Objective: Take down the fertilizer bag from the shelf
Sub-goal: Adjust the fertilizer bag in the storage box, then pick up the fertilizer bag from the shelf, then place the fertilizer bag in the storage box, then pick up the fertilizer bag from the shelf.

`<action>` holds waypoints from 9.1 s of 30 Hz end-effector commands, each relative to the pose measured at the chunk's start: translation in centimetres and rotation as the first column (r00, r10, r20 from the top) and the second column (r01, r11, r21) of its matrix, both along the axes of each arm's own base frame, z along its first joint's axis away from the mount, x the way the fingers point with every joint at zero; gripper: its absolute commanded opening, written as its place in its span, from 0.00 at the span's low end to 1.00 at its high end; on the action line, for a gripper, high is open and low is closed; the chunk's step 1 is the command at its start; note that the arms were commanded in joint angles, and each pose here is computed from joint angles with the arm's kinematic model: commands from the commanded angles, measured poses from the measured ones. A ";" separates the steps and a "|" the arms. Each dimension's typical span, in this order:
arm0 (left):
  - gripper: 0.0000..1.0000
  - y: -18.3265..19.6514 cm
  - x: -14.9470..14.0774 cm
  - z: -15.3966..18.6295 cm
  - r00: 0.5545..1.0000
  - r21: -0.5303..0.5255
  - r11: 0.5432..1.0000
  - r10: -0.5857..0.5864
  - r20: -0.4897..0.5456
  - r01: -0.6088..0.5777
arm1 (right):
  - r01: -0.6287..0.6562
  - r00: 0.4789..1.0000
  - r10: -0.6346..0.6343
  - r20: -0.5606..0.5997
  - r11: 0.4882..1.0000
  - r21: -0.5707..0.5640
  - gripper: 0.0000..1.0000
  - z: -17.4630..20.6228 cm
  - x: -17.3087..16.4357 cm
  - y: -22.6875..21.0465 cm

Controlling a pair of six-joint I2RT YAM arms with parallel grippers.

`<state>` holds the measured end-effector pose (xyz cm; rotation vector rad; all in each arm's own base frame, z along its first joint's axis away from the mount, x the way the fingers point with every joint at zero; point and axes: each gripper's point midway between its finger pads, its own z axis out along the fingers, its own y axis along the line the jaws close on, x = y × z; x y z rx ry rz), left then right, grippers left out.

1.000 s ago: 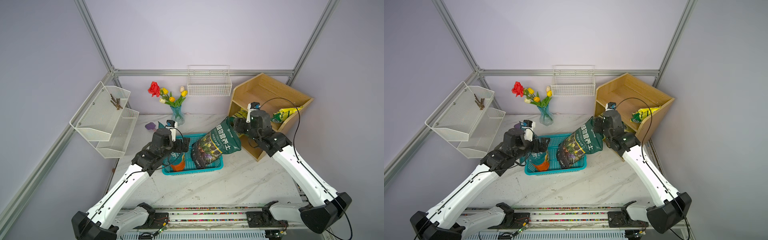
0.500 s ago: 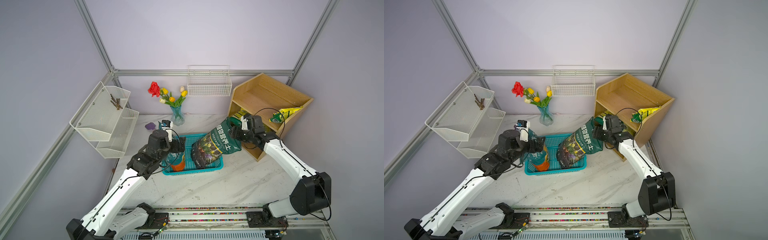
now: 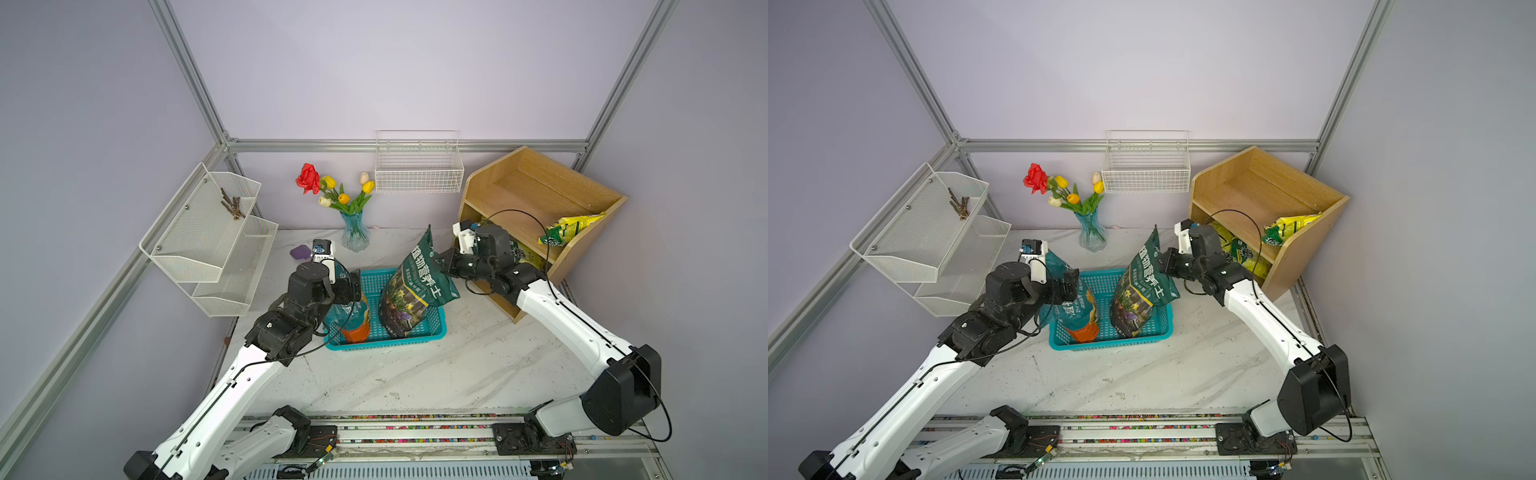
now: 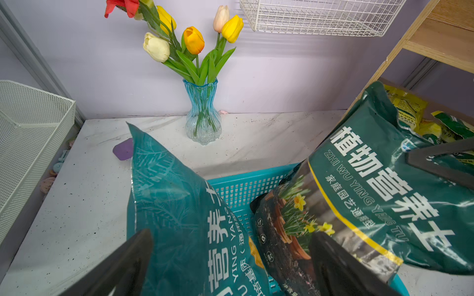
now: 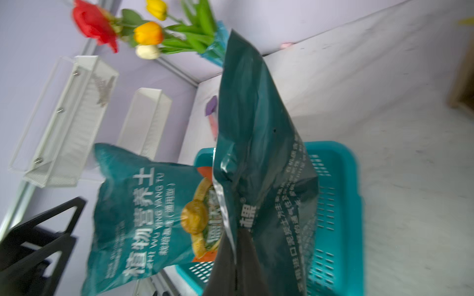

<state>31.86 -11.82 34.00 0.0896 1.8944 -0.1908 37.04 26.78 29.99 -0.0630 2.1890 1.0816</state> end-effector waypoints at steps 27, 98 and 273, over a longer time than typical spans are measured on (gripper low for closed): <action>1.00 -0.1 -2.4 12.3 0.971 -0.169 0.981 -0.050 0.234 0.091 | -0.467 0.854 0.513 -0.089 0.830 0.304 0.71 -4.9 -7.6 21.1; 0.31 0.0 5.3 -9.1 0.944 -0.163 0.974 0.102 -0.313 -0.159 | 0.167 0.902 0.013 0.432 0.911 -0.377 0.63 9.7 -1.4 0.8; 0.97 -0.3 4.6 -6.4 0.969 -0.161 0.984 0.033 -0.245 -0.075 | 0.282 0.959 -0.086 0.269 0.226 -0.932 0.77 -6.1 14.1 -14.6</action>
